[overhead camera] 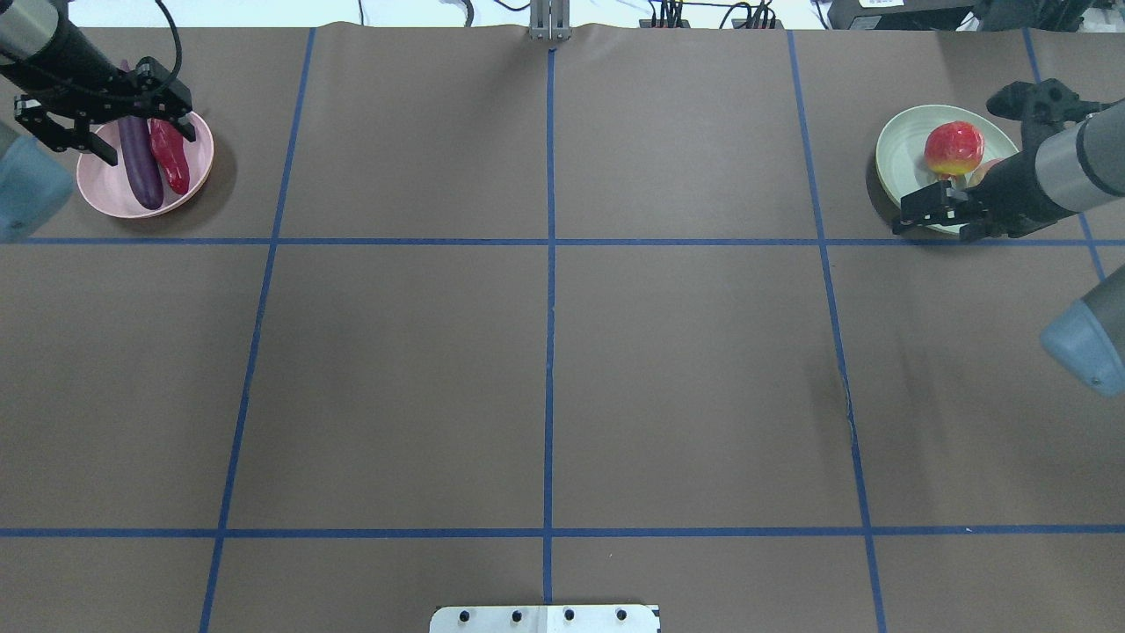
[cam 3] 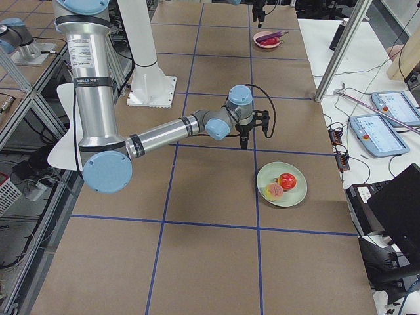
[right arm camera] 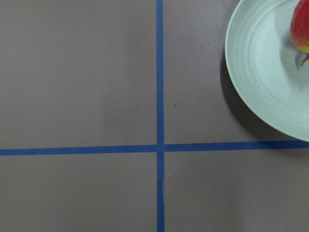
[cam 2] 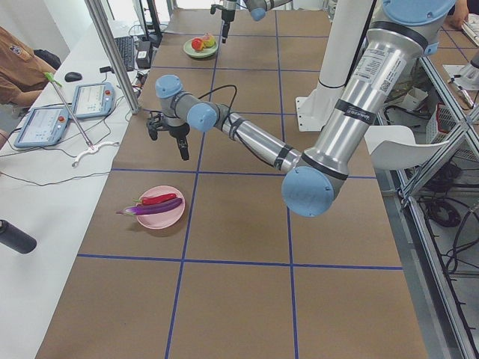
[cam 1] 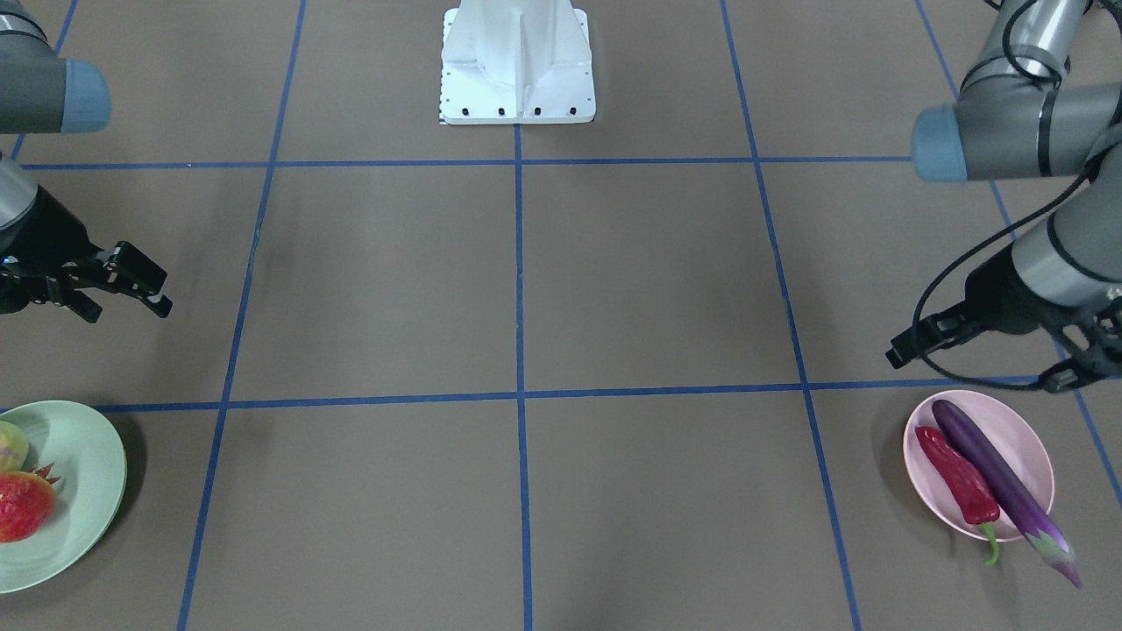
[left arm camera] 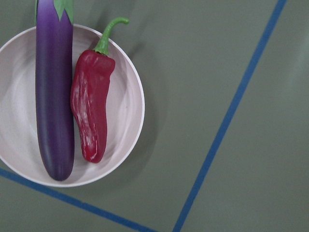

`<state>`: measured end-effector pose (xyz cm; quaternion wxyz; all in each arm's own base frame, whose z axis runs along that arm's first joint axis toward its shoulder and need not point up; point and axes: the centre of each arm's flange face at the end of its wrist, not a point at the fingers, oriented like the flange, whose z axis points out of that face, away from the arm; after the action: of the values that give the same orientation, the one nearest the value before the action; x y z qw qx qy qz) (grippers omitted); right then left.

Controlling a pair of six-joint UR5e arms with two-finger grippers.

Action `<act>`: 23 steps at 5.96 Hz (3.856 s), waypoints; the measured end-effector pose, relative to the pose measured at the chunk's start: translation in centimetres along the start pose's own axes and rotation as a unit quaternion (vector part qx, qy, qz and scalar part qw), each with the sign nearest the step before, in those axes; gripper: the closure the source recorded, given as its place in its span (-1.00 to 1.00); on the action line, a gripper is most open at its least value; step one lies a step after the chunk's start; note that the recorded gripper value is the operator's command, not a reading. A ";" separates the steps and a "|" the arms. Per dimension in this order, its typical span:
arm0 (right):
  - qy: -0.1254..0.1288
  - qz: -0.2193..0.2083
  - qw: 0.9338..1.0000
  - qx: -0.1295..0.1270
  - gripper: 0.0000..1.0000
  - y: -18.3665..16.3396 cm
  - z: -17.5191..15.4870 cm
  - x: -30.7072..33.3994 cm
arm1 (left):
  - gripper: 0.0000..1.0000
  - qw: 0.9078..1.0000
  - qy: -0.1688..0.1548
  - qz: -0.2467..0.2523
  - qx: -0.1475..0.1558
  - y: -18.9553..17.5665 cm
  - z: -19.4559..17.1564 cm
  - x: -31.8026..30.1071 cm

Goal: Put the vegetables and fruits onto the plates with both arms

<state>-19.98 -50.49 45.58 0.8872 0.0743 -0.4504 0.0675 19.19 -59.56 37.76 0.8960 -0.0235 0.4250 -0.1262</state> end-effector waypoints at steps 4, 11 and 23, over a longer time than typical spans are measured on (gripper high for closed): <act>0.030 -0.058 0.998 -0.017 -1.00 0.0 -5.4 13.8 | -1.00 0.990 -0.033 0.134 -0.001 3.1 -1.2 -15.2; 0.083 -0.116 0.984 -0.106 -1.00 2.2 -10.2 25.8 | -1.00 0.993 -0.036 0.113 -0.021 4.3 -3.2 -33.8; 0.067 -0.098 0.986 -0.114 -1.00 3.8 -9.9 27.5 | -1.00 0.993 -0.051 0.104 -0.015 8.3 -4.1 -36.0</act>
<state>3.23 -43.38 62.30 0.9202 0.0116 -0.3856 -0.0672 -4.08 -42.45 61.16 0.9244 0.0009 0.3806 -0.0244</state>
